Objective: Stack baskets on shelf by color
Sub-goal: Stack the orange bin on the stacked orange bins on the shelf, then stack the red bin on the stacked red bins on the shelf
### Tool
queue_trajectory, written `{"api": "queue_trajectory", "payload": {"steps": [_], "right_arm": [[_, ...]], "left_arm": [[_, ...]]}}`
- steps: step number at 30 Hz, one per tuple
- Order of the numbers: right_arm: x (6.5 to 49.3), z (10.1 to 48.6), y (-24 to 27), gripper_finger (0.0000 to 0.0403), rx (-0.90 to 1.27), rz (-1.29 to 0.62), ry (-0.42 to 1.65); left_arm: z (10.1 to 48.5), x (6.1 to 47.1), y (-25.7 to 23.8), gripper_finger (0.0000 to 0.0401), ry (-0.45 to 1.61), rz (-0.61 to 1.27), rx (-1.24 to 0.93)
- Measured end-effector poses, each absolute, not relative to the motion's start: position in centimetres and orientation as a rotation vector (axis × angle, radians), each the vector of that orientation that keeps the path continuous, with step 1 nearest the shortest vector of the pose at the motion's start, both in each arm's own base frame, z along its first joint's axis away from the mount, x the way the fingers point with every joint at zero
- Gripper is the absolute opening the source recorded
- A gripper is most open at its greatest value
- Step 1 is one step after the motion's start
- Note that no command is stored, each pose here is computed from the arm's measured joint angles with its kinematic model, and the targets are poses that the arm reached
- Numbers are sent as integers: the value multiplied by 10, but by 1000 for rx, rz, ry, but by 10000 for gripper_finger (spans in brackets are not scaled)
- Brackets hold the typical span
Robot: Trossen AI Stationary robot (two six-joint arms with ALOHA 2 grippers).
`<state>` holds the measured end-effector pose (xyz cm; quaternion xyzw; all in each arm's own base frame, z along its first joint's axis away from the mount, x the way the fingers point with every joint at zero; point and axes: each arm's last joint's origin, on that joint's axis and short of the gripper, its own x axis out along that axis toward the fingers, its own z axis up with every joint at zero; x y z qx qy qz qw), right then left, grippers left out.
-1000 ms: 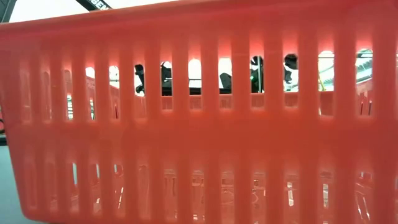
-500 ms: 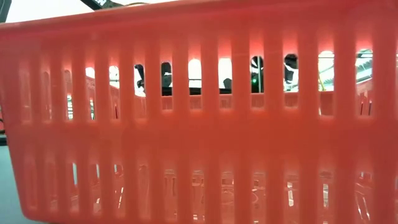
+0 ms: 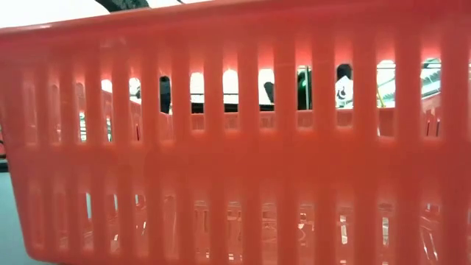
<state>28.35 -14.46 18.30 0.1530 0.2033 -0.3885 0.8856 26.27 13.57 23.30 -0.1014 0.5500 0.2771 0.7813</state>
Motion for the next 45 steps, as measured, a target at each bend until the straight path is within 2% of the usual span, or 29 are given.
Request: {"api": "queue_trajectory", "payload": {"steps": [6, 15, 23, 33, 38, 42, 45], "right_arm": [[256, 211, -109, 0, 233, -885, 273], [208, 224, -86, 0, 259, -855, 127], [195, 231, -80, 0, 296, -808, 62], [194, 233, -80, 0, 267, -790, 68], [193, 234, -79, 0, 250, -781, 71], [193, 238, -76, 0, 250, -649, 71], [193, 248, -66, 0, 198, -392, 34]], "left_arm": [[220, 266, 129, 136, 1191, 465, -216], [227, 281, 131, 136, 1024, 461, -179], [235, 291, 136, 136, 894, 459, -125], [244, 261, 120, 136, 1071, 546, -221], [247, 264, 101, 136, 1079, 521, -242], [242, 273, 76, 136, 1095, 508, -219], [241, 273, 52, 136, 1124, 572, -206]]}}
